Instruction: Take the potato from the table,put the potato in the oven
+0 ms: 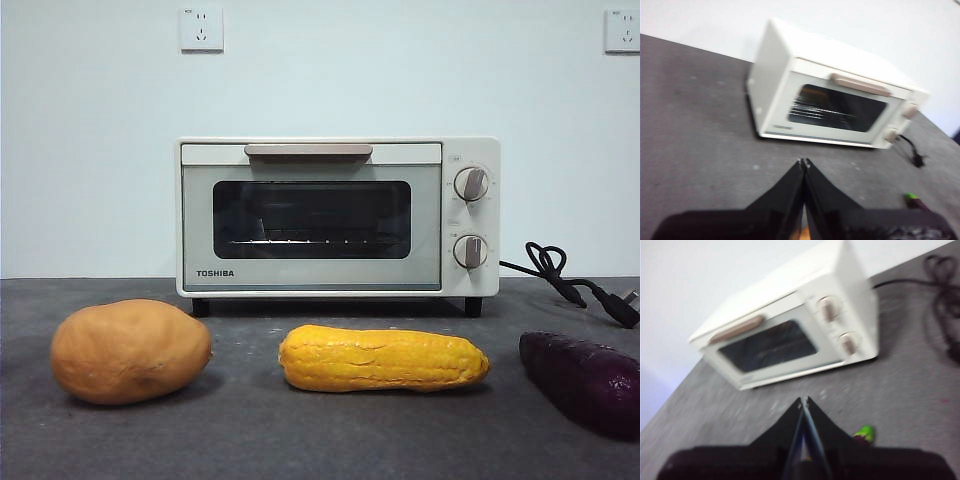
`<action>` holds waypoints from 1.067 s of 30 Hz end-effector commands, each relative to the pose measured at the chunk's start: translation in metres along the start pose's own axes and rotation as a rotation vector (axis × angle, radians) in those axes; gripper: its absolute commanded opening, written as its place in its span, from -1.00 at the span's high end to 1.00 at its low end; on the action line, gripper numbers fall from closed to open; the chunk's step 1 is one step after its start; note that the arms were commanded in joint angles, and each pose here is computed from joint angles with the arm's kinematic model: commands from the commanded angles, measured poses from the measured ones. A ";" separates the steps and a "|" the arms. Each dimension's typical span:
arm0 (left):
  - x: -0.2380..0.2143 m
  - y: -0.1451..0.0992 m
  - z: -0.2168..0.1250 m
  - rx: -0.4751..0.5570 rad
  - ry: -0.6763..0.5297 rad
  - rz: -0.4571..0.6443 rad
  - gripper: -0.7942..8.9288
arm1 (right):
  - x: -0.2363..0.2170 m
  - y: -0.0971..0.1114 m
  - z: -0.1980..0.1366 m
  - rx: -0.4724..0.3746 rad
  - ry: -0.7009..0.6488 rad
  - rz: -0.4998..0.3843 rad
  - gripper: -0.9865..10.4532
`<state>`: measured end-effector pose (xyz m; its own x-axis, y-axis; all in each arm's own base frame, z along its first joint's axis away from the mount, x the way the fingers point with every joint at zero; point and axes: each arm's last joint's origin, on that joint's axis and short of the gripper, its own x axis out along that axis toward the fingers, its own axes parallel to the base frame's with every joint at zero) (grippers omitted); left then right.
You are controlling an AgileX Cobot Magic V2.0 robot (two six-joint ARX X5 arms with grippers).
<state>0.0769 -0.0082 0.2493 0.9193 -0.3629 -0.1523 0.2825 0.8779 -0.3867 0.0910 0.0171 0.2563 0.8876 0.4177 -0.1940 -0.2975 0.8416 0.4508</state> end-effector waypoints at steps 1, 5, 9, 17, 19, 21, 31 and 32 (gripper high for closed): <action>-0.001 -0.007 0.013 0.045 0.034 -0.045 0.85 | -0.001 0.011 0.019 -0.083 0.063 0.060 0.85; -0.002 -0.015 0.029 0.074 0.095 -0.124 0.85 | -0.001 0.025 0.044 -0.153 0.202 0.148 0.85; -0.003 -0.020 0.038 0.085 0.134 -0.176 0.85 | -0.003 0.037 0.064 -0.231 0.337 0.218 0.85; -0.004 -0.021 0.038 0.086 0.155 -0.185 0.85 | 0.000 0.042 0.074 -0.282 0.443 0.245 0.78; -0.004 -0.021 0.038 0.087 0.155 -0.185 0.85 | 0.001 0.042 0.074 -0.281 0.444 0.244 0.51; -0.004 -0.021 0.038 0.088 0.154 -0.186 0.85 | 0.001 0.042 0.074 -0.279 0.444 0.244 0.05; 0.001 -0.021 0.042 0.104 0.140 -0.190 0.85 | 0.001 0.042 0.074 -0.259 0.441 0.241 -0.38; 0.003 -0.020 0.043 0.104 0.139 -0.192 0.85 | 0.001 0.042 0.074 -0.259 0.441 0.242 -0.38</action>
<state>0.0839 -0.0134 0.2940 0.8018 -0.5556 -0.2198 0.4695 0.8134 -0.3435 0.1053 0.0274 0.3389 0.5676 0.6619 -0.4895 -0.5979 0.7402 0.3075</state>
